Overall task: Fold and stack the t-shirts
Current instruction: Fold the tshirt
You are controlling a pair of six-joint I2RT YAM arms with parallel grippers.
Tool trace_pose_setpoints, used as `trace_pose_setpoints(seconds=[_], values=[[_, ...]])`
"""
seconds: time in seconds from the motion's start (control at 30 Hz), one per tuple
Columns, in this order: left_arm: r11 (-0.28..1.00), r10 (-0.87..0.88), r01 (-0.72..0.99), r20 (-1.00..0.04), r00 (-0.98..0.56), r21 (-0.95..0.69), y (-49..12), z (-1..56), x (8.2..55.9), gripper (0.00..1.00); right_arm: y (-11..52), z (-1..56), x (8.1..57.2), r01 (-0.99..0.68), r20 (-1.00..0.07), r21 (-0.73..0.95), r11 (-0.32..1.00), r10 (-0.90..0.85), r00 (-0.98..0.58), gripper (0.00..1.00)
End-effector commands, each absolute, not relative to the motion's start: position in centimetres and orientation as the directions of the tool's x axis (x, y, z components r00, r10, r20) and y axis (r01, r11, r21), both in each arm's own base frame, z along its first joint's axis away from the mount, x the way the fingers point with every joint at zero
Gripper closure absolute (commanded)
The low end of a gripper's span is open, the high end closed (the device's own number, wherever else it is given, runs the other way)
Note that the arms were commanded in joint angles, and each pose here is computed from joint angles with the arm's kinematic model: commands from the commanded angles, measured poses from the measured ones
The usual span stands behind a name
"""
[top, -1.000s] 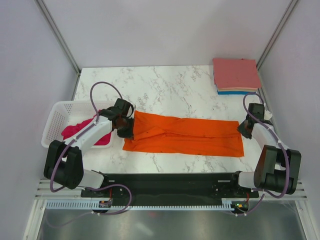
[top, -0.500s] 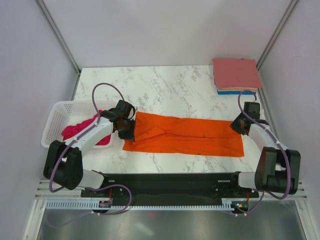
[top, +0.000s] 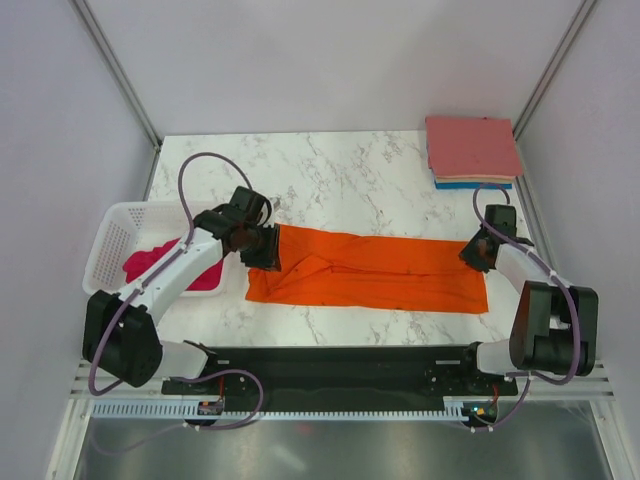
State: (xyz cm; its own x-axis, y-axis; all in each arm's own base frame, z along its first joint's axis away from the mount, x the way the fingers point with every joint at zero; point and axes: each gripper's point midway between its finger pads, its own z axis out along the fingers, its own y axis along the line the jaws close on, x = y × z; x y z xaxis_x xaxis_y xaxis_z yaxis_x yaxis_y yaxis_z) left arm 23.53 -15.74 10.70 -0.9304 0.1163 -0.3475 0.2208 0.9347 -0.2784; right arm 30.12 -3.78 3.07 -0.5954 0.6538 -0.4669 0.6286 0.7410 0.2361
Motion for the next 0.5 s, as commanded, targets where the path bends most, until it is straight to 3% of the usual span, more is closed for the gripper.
trace_pose_setpoints(seconds=[0.0, 0.2, 0.47], values=[[0.951, 0.072, 0.199, -0.458, -0.886, -0.236, -15.2, 14.3, 26.4, 0.63, -0.7, 7.2, 32.7, 0.494, -0.511, 0.371, 0.786, 0.617, -0.599, 0.71], [0.934, 0.063, 0.218, -0.47, -0.881, -0.283, -16.5, 14.4, 31.3, 0.65, 6.1, 6.4, 33.3, 0.384, -0.459, 0.471, 0.794, 0.592, -0.662, 0.72], [0.969, 0.049, 0.153, -0.454, -0.89, -0.196, -15.6, 12.2, 37.6, 0.66, 2.3, 0.7, 32.3, 0.528, -0.443, 0.27, 0.805, 0.591, -0.675, 0.75]])
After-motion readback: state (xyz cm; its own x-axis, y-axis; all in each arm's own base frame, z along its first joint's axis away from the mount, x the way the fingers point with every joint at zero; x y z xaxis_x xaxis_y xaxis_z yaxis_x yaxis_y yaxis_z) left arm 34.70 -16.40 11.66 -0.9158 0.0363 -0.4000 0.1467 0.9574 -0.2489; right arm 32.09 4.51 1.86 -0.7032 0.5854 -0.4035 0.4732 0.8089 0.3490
